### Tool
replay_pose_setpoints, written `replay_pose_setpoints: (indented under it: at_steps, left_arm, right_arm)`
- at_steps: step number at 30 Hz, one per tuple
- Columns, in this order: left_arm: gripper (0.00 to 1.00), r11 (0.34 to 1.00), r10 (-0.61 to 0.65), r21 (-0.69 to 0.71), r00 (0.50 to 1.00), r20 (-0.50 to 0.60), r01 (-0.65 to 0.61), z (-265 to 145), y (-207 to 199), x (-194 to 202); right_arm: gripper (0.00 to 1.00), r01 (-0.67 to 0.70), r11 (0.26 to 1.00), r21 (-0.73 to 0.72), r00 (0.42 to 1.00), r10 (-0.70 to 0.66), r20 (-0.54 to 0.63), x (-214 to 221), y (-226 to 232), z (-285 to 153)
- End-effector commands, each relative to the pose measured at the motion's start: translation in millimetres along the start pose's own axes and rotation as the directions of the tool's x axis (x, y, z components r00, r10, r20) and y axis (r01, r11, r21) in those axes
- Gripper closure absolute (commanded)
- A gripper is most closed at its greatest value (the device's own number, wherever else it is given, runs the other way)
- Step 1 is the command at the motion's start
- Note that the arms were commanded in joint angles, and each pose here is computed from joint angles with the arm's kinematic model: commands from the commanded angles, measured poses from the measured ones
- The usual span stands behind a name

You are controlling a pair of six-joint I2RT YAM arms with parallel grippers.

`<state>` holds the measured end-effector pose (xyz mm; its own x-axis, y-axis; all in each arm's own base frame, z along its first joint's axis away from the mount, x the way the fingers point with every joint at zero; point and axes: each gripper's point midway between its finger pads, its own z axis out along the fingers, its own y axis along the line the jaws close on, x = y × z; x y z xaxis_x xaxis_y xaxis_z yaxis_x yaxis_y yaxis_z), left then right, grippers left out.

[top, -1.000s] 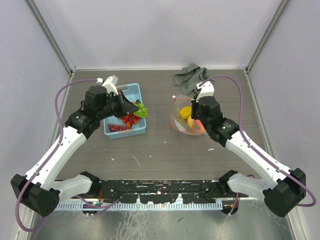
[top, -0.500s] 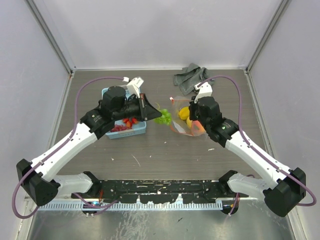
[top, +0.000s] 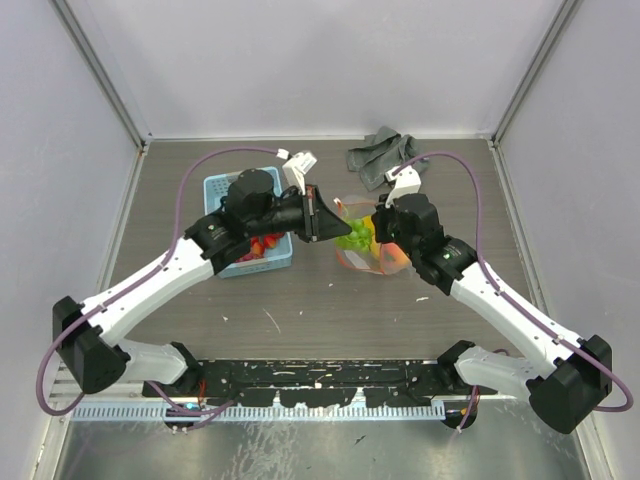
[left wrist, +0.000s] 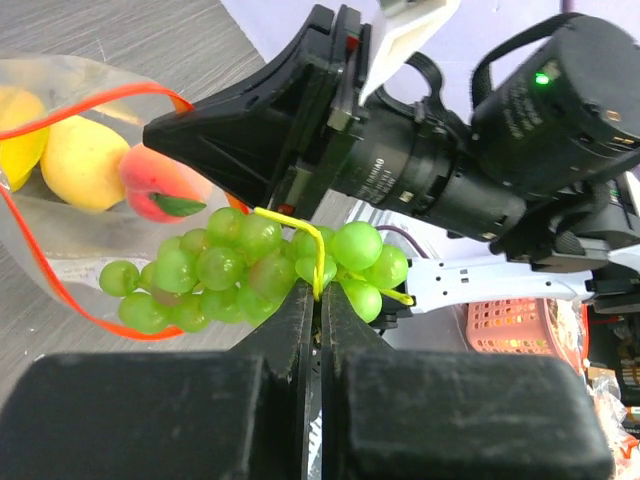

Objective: Place the food in the zip-top bag and seal the zipper
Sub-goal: Place the fake fruit in the zipper food storage bag.

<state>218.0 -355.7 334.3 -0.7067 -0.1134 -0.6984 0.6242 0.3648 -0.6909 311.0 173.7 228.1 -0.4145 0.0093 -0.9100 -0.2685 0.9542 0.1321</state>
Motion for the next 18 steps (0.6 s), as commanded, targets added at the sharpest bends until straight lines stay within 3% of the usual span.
replay_pose_setpoints:
  at_steps: [1, 9, 18]
  left_arm:
    - [1.00, 0.993, 0.057, 0.097, 0.997, 0.061, -0.063, 12, -21, -21]
    - [1.00, 0.995, 0.069, 0.068, 0.997, 0.025, -0.070, 34, 2, -10]
    - [1.00, 0.977, 0.133, -0.165, 0.990, -0.046, -0.139, 41, 63, 9]
  right_arm:
    - [1.00, -0.041, 0.994, -0.098, 0.993, 0.052, 0.110, -40, 22, -13]
    - [1.00, -0.037, 0.991, -0.128, 0.993, 0.050, 0.103, -39, 27, -14]
    - [1.00, -0.038, 0.989, -0.140, 0.993, 0.054, 0.107, -40, 28, -19]
